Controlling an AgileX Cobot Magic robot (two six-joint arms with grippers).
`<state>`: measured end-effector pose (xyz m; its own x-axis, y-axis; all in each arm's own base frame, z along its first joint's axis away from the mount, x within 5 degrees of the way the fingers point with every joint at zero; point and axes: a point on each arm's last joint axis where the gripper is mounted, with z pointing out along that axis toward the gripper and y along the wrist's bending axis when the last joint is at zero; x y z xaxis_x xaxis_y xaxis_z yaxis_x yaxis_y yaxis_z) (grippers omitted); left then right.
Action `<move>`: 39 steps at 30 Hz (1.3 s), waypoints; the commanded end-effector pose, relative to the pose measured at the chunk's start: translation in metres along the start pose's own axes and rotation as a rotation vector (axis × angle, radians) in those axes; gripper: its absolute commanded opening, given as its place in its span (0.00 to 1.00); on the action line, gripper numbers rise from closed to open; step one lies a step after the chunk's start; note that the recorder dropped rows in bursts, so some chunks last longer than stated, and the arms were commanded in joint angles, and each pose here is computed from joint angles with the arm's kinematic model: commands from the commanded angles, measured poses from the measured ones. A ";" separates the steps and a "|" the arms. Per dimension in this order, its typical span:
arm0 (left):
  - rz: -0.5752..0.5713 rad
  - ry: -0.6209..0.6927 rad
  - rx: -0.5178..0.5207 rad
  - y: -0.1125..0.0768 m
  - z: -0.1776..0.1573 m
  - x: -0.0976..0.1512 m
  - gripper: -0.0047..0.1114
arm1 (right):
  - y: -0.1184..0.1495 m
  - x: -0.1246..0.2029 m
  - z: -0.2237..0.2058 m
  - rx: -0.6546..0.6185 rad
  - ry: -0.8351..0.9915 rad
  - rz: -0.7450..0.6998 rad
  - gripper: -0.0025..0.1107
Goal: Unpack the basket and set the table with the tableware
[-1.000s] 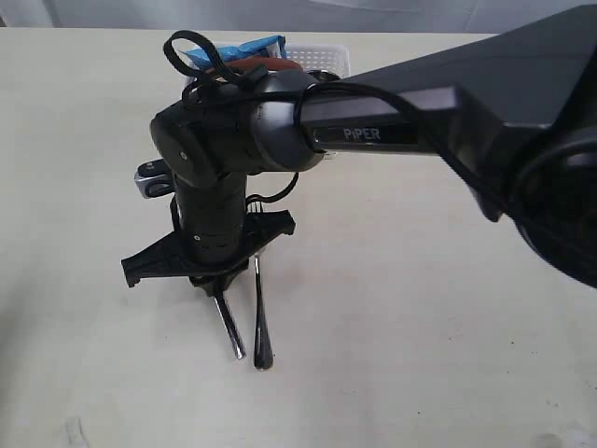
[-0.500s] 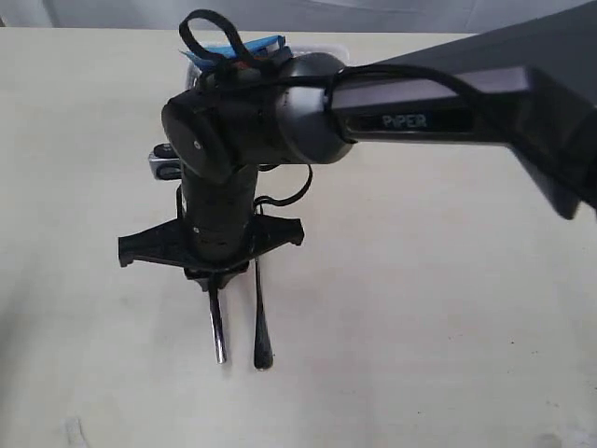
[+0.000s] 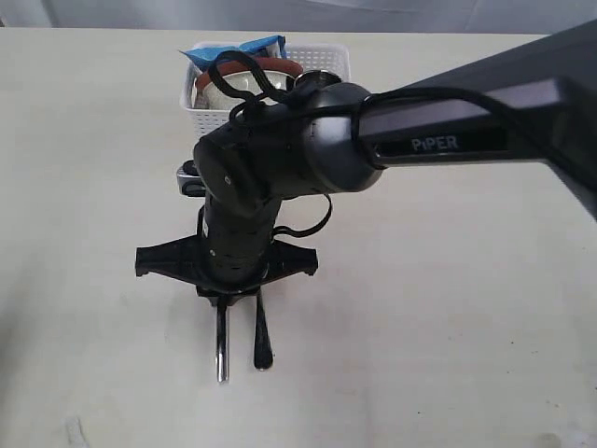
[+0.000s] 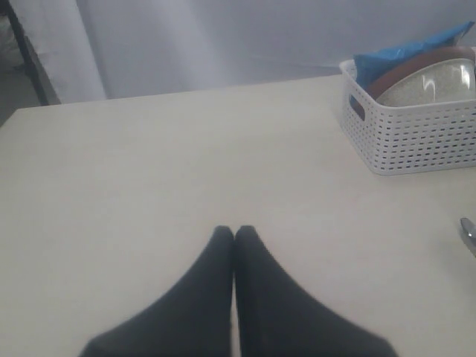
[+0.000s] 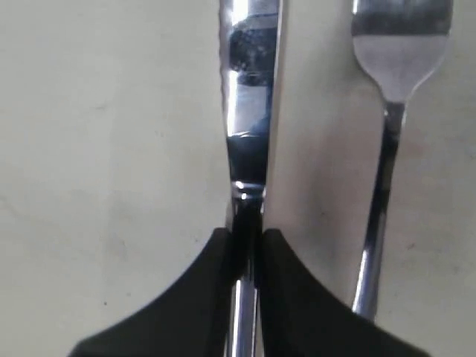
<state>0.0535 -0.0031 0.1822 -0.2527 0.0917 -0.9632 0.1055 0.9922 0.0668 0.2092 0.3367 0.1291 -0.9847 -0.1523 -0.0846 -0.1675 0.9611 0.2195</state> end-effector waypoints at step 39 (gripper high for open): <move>0.002 -0.011 0.004 0.000 0.000 0.000 0.04 | -0.003 -0.004 -0.004 0.020 -0.034 -0.008 0.11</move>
<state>0.0535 -0.0031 0.1822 -0.2527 0.0917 -0.9632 0.1055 0.9922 0.0668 0.2121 0.3345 0.1288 -0.9804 -0.1610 -0.1133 -0.1804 0.9651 0.1898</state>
